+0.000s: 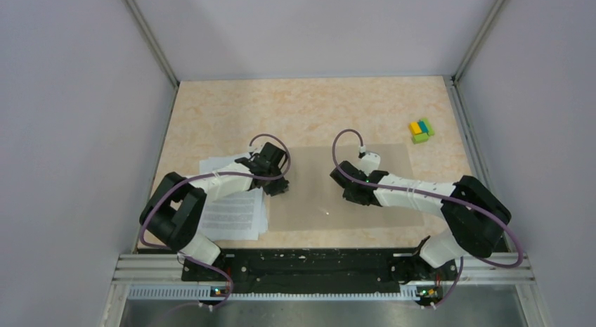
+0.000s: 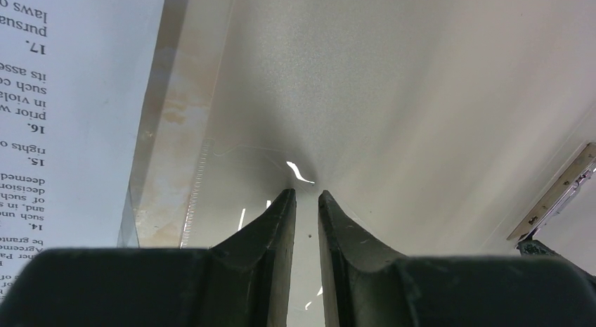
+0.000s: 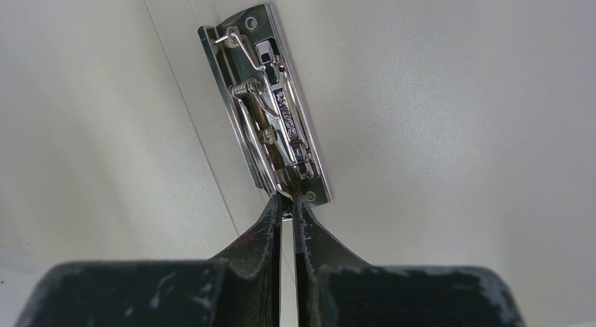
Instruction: Put the files into the folder
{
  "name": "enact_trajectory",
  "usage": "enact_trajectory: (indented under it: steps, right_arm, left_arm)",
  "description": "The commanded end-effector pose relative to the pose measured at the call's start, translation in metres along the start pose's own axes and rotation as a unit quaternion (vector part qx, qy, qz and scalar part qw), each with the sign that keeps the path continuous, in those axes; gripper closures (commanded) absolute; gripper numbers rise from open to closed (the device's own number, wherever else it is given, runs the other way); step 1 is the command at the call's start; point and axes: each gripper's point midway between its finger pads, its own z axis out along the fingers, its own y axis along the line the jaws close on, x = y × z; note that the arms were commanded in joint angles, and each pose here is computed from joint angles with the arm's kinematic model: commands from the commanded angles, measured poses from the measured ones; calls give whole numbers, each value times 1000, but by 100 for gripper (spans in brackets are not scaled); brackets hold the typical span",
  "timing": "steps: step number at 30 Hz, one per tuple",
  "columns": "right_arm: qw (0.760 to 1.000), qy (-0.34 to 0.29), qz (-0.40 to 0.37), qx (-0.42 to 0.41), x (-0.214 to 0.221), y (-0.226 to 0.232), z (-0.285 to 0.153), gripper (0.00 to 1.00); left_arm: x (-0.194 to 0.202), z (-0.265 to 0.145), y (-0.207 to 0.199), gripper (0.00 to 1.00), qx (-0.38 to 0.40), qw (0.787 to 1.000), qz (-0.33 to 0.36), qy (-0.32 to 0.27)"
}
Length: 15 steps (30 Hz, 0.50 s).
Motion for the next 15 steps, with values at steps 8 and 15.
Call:
enact_trajectory:
  steps: [8, 15]
  right_arm:
    - [984, 14, -90, 154, 14, -92, -2, 100]
    - [986, 9, -90, 142, 9, -88, -4, 100]
  left_arm:
    - [14, 12, 73, 74, -125, 992, 6, 11]
    - [14, 12, 74, 74, -126, 992, 3, 10]
